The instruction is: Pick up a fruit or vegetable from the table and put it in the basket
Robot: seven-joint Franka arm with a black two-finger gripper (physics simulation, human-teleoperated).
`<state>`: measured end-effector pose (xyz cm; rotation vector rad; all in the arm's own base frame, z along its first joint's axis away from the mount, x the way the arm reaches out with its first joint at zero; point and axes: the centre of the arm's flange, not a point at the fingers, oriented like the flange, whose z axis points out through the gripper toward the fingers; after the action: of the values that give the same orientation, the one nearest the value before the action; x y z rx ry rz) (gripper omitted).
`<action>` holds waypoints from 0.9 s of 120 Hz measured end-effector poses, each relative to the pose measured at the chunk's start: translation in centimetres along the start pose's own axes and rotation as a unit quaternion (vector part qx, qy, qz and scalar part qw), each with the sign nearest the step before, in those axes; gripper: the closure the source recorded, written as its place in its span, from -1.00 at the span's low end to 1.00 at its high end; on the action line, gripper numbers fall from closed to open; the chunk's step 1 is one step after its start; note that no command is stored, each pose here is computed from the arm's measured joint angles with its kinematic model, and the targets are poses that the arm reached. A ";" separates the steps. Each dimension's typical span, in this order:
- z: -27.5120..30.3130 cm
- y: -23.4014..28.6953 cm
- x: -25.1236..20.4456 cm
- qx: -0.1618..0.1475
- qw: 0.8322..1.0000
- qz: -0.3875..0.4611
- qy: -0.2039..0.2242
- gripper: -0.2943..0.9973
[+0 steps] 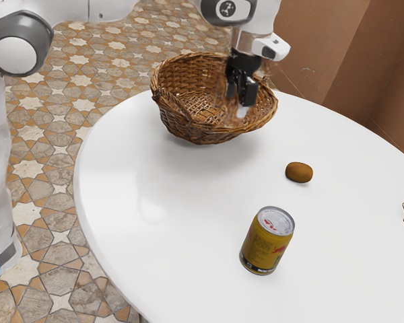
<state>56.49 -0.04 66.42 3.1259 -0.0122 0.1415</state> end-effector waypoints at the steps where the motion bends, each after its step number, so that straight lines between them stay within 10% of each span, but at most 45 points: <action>1: -0.3 0.0 0.1 -0.001 1.000 0.000 0.004 -0.54; 39: -3.4 -5.5 2.5 0.007 0.998 -0.029 0.055 -0.54; 108: 10.9 -1.0 18.0 0.041 0.995 0.031 0.082 -0.54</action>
<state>75.41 0.69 57.16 3.1846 -0.1035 0.4091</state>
